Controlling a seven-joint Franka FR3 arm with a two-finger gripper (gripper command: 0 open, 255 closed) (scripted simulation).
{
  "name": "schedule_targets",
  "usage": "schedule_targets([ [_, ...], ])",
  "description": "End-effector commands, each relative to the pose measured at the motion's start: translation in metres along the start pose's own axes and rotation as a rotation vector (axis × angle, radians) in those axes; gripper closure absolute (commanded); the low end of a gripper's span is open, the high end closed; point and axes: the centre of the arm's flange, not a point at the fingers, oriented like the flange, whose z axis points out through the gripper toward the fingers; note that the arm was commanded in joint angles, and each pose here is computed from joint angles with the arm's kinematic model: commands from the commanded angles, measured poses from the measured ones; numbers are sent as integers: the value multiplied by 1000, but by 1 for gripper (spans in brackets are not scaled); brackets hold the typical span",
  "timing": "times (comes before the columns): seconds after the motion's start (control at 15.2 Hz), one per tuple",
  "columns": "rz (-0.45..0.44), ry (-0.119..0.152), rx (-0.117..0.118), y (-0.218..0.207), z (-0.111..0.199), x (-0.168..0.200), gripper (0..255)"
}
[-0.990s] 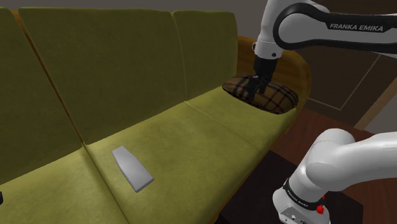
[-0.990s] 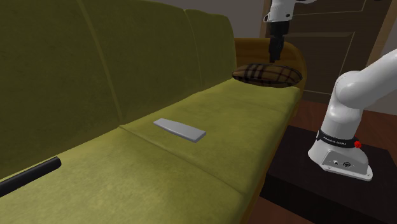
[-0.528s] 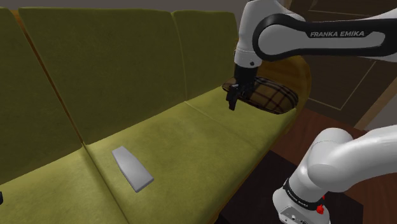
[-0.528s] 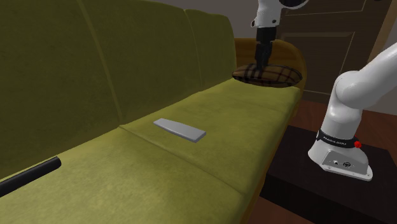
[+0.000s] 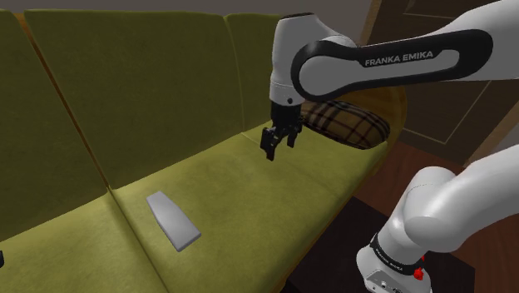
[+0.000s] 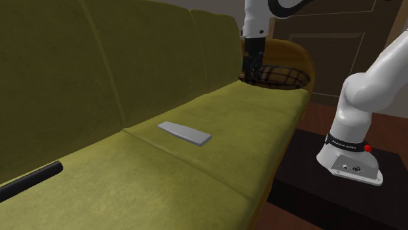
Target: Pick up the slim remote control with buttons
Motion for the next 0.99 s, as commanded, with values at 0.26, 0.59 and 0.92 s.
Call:
schedule_targets([
  [0.26,-1,3,2,-71,21,27,0],
  [0.59,-2,5,3,-129,38,51,0],
  [0.92,-4,7,4,-188,55,75,0],
])
